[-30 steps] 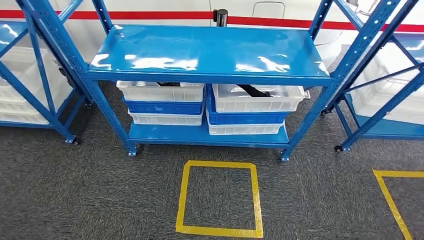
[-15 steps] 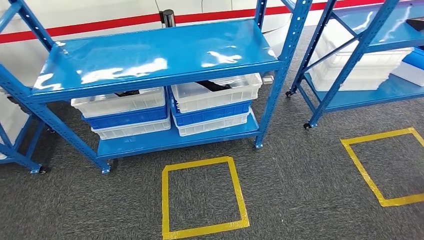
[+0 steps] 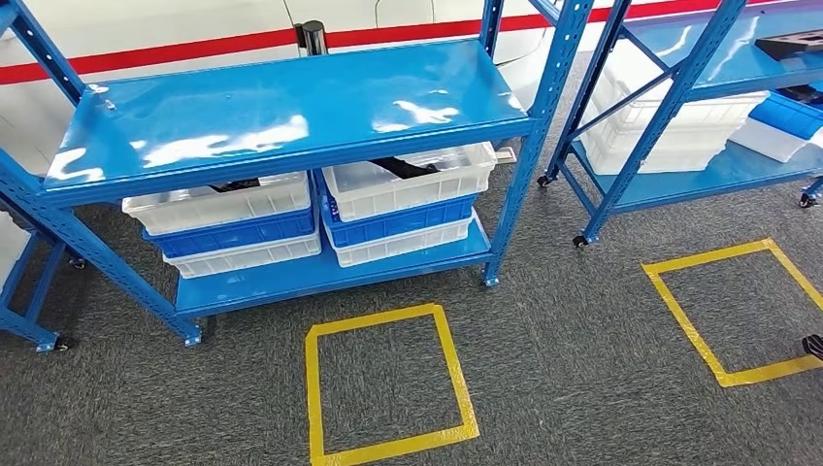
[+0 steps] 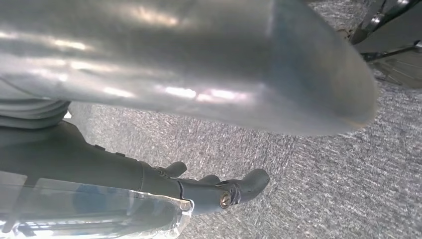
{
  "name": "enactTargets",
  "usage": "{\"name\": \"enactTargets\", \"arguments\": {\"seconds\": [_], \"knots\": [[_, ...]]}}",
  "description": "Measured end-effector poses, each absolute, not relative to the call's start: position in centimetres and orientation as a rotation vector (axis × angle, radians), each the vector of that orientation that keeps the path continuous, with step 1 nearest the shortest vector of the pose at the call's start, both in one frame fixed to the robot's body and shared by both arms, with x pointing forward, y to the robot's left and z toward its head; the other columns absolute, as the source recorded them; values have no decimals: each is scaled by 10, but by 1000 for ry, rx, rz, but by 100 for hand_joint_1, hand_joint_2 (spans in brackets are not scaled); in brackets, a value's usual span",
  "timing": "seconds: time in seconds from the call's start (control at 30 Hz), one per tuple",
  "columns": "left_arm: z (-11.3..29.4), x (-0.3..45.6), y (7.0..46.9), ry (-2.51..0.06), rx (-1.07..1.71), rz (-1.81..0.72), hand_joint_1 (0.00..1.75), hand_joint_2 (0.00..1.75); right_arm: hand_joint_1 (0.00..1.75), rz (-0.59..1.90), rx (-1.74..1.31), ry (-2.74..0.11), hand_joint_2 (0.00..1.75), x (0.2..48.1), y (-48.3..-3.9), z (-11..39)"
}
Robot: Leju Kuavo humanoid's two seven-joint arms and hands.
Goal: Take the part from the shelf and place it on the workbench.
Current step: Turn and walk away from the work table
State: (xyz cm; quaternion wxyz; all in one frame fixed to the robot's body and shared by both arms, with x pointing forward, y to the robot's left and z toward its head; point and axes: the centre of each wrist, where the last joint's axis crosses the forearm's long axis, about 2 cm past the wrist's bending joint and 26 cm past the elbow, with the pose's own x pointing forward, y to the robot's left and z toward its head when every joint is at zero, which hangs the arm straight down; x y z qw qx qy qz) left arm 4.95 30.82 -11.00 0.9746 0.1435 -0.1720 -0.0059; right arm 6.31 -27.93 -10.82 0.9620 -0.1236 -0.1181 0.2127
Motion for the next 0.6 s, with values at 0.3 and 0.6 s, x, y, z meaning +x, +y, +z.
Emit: {"name": "enactTargets", "arguments": {"seconds": [0.3, 0.6], "knots": [[-110, 50, 309, -373, 289, -14, 0, 175, 0, 432, -219, -258, 44, 61, -280, -109], [-110, 48, 312, -353, 269, 13, 0, 175, 0, 403, -225, -210, 175, 57, -282, -109]]}}
